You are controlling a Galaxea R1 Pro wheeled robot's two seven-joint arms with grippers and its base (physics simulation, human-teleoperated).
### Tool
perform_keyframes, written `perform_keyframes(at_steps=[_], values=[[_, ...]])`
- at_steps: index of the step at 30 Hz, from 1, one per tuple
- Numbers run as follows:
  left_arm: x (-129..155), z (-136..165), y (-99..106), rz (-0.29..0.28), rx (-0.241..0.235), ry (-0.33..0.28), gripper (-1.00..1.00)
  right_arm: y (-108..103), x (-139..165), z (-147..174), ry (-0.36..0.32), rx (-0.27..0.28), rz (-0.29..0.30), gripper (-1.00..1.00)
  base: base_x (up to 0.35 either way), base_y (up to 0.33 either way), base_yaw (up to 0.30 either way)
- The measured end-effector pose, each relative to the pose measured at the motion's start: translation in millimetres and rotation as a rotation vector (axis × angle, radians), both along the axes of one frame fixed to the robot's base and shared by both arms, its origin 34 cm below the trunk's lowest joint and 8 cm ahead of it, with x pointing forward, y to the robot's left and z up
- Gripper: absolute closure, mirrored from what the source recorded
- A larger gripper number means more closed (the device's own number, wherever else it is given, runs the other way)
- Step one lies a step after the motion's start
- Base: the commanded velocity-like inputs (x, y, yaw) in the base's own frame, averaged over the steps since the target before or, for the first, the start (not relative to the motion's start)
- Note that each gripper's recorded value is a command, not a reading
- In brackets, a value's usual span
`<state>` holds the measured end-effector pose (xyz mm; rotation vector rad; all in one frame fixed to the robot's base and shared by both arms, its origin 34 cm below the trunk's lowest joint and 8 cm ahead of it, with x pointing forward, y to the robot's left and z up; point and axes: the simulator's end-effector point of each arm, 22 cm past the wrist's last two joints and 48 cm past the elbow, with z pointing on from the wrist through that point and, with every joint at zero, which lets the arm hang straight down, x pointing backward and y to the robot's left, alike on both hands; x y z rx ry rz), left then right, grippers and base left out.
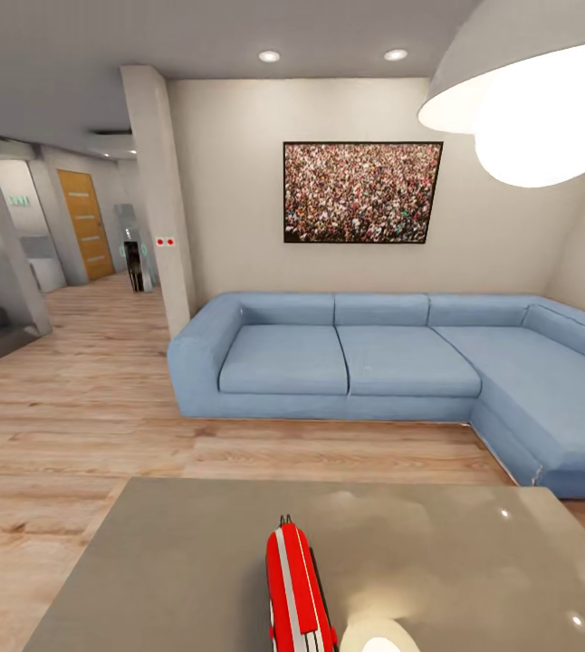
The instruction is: Turn on the radio receiver that's on the table in the living room.
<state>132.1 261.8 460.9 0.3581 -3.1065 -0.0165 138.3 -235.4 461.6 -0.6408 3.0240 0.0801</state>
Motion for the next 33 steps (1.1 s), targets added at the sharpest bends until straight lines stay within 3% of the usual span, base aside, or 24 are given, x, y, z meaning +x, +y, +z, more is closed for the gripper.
perform_keyframes(at_steps=[33], values=[[-1.5,50.0,0.0,0.0,0.0,0.001,-1.0,1.2,-1.9,50.0,0.001,0.002,0.0,-1.0,0.0,0.0,0.0]])
